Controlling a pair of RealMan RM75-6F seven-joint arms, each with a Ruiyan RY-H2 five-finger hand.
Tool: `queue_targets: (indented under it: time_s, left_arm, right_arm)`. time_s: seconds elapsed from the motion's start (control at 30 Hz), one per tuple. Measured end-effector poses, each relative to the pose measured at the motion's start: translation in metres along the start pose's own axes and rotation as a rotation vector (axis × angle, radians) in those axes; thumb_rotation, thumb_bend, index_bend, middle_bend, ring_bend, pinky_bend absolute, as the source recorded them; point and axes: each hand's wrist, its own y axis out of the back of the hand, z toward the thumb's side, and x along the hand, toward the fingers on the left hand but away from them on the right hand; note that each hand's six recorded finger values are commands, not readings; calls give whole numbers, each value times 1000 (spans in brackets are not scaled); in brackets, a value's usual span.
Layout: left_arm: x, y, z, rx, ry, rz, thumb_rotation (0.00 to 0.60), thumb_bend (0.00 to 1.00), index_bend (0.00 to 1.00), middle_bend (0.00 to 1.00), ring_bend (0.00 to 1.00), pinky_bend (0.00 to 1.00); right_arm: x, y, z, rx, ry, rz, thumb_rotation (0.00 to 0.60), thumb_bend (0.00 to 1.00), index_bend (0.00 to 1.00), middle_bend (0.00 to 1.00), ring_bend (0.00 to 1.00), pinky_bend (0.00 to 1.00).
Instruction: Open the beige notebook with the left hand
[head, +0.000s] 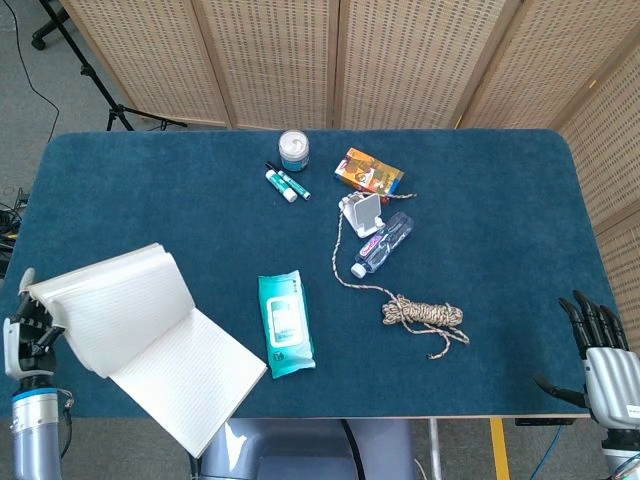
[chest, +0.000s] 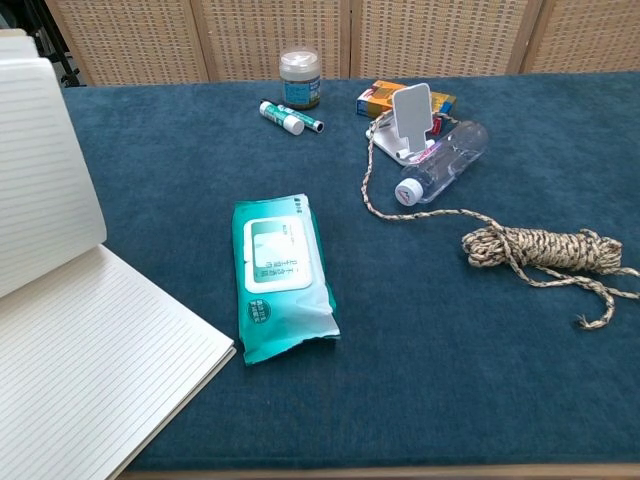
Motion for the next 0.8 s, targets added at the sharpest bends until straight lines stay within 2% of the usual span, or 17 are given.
queue_targets:
  time_s: [0.23,0.43,0.5,0.57,0.63,0.67,0.8]
  left_arm:
    - [15,39,-8,80,-7,208,600,679,802,0,0,0]
    - [45,49,6,171,-32,330,600,672,802,0,0,0]
    - [53,51,10,188,-24,360,600,660,763,0,0,0]
    - [61,54,12,204,1,382,600,634,543,0,0,0]
    - [66,54,10,237,41,365,600,576,135,0,0,0]
    - [67,54,8,249,58,352,600,541,26,0,0,0]
    - [70,56,6,270,86,323,600,436,0,0,0,0]
  right_arm:
    - [0,-1,0,1,1,5,600,0,0,0,0,0]
    - [-1,-2,0,3,-2,7,600,0,0,0,0,0]
    - [-1,-2,0,4,-3,8,600,0,0,0,0,0]
    - [-1,-3,0,6,-3,10,600,0,0,0,0,0]
    - [-2,-4,0,8,-2,12,600,0,0,0,0,0]
    - [-2,-4,0,9,-2,13,600,0,0,0,0,0]
    - [-2,-6,0,11,-1,16,600,0,0,0,0,0]
